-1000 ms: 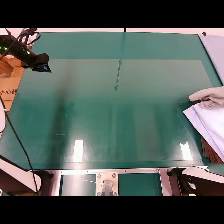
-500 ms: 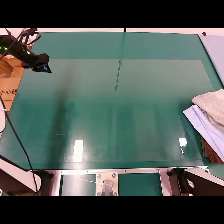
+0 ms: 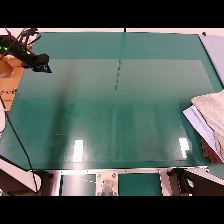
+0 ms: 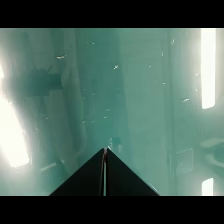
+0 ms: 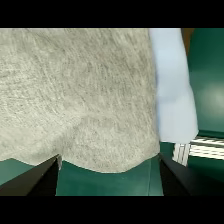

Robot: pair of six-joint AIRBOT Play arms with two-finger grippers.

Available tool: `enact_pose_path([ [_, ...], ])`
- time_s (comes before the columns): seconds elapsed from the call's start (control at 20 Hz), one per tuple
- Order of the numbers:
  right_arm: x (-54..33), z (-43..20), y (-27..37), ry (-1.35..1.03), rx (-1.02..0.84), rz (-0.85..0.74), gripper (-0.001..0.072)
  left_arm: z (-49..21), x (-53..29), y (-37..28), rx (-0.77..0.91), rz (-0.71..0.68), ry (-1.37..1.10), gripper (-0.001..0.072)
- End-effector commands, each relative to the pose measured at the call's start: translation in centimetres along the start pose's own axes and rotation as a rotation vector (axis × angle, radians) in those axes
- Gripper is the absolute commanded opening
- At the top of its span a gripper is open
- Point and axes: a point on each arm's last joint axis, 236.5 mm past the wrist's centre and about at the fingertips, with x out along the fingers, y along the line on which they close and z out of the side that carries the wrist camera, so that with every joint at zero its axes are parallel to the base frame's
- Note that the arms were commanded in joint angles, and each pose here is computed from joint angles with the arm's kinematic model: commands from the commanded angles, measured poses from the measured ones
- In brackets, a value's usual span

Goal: Fold the shirts.

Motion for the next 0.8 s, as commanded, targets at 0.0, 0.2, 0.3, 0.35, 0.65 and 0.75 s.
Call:
enact_pose_path([
  [0.0,-3.2,0.4,4.4,-0.053,-0.064,0.099,0.0666,0.1,-0.1,0.0,0.015,0.001,-0.006,0.0019],
  [0.2,-3.4,-2.5,14.4,-0.101,-0.387,0.251,0.0013,-0.2,-1.0,-0.9,0.011,-0.019,-0.006,0.0019],
  [0.3,-2.6,-5.8,18.6,-0.106,-0.576,0.28,0.0012,-0.4,-2.3,-2.2,-0.002,-0.035,-0.022,0.0019],
  [0.35,-2.1,-8.1,20.5,-0.098,-0.677,0.292,0.0012,-0.9,-2.9,-3.2,0.008,-0.04,-0.017,0.0018],
  [0.65,5.3,-26.6,21.6,0.121,-1.213,0.278,0.0012,-8.2,-0.5,-10.6,0.049,-0.088,0.069,0.0018],
  [0.75,9.2,-31.5,18.6,0.204,-1.343,0.222,0.0011,-12.4,1.5,-13.0,0.057,-0.102,0.11,0.0019],
])
